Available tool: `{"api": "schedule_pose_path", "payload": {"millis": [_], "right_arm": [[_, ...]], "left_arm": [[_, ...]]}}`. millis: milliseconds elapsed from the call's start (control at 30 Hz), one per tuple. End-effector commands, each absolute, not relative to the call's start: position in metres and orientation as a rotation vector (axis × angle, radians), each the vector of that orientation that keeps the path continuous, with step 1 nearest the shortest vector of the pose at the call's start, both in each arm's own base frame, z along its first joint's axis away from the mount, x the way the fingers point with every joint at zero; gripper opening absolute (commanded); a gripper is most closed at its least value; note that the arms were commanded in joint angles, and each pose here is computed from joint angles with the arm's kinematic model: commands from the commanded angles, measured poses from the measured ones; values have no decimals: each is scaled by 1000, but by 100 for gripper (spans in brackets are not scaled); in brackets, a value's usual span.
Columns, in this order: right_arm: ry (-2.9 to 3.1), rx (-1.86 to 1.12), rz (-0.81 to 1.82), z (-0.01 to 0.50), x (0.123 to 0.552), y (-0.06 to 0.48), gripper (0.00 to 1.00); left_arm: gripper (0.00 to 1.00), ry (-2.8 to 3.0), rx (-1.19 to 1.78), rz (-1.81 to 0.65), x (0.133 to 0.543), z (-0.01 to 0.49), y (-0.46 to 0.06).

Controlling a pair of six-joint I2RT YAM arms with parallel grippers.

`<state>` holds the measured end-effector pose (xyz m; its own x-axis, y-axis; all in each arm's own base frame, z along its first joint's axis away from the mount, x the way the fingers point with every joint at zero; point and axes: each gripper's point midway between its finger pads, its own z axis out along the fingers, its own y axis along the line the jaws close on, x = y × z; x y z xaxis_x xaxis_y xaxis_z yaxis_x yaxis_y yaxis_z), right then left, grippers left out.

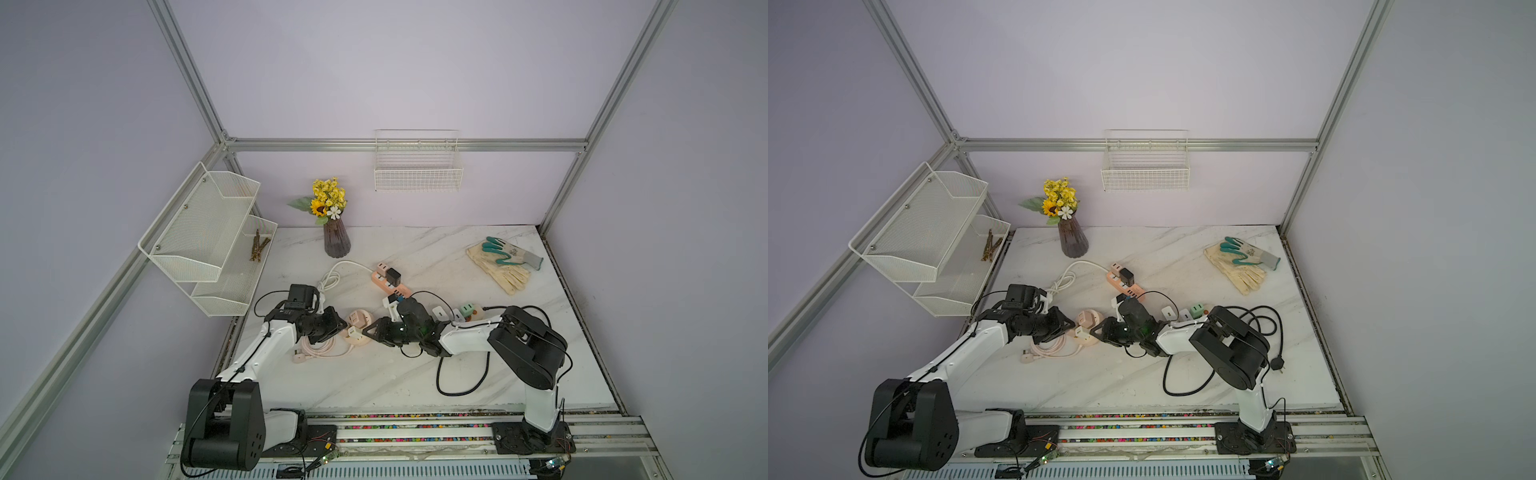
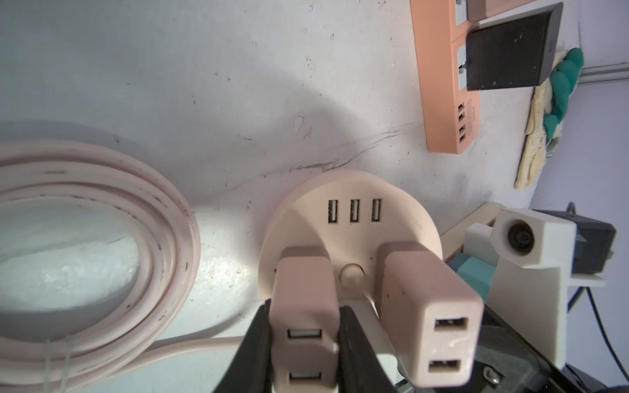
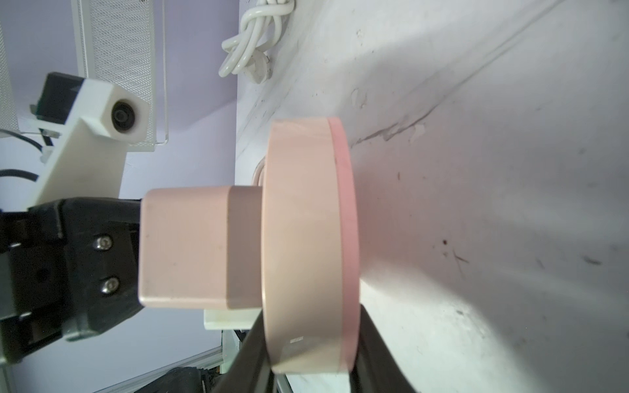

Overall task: Pull the plug off the socket
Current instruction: Remove the plug from the socket.

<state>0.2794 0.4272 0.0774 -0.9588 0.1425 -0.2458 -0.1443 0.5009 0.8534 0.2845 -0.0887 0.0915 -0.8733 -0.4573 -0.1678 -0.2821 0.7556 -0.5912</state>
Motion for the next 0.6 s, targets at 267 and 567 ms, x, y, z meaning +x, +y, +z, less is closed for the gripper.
{"api": "schedule_pose_path", "payload": {"millis": [267, 567], "right_arm": [[2552, 35, 1167, 37, 288, 397, 0], [2561, 59, 1138, 34, 289, 393, 0]], "left_arm": [[0, 2657, -354, -737, 289, 122, -81], [0, 2690, -368, -653, 288, 111, -73]]}}
